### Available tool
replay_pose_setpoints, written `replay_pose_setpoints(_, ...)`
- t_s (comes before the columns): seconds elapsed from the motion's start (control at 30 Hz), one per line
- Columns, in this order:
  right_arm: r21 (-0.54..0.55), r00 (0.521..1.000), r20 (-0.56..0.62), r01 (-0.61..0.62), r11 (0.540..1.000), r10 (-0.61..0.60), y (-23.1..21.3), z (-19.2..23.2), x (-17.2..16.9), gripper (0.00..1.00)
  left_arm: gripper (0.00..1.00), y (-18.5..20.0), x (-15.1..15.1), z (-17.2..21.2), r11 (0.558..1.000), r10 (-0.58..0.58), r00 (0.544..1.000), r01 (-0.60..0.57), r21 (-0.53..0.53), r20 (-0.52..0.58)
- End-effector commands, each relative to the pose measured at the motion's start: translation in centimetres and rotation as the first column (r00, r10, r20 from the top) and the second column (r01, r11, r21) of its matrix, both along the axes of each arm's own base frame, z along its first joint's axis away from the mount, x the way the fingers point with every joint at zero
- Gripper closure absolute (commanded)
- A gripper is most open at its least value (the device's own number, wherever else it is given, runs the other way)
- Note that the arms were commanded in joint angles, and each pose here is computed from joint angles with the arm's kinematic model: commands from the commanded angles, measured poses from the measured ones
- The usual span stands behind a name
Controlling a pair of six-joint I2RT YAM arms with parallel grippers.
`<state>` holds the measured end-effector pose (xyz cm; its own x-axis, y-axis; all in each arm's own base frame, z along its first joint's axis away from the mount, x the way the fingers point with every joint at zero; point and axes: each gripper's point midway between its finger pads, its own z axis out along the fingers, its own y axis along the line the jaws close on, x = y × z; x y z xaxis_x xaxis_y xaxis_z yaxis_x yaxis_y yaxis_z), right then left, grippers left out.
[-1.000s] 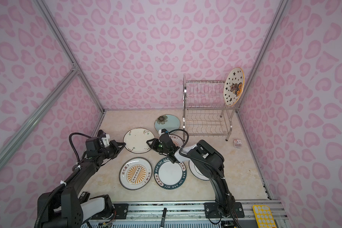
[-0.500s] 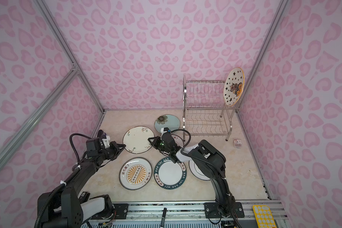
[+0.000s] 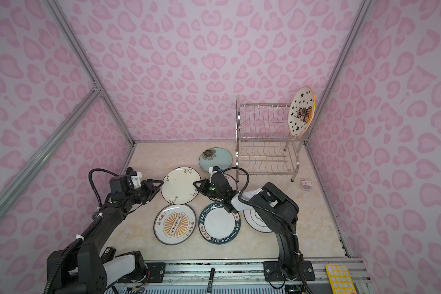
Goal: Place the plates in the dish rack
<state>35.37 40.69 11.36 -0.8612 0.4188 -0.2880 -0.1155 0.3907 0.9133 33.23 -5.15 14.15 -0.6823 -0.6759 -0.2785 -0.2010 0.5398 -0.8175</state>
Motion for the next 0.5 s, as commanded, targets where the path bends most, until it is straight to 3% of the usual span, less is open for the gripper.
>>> replay_pose_setpoints(0.0,0.077,0.997,0.073,-0.031,0.997,0.025,0.5,2.8,-0.3,1.0,0.48,0.0,0.5,0.7,1.0,-0.02,0.999,0.019,0.014,0.036)
replay_pose_setpoints(0.47,0.103,0.995,0.092,-0.038,0.994,0.028,0.4,4.0,-0.3,1.0,0.46,1.8,-0.5,-0.4,0.982,0.0,0.999,0.007,0.19,-0.033)
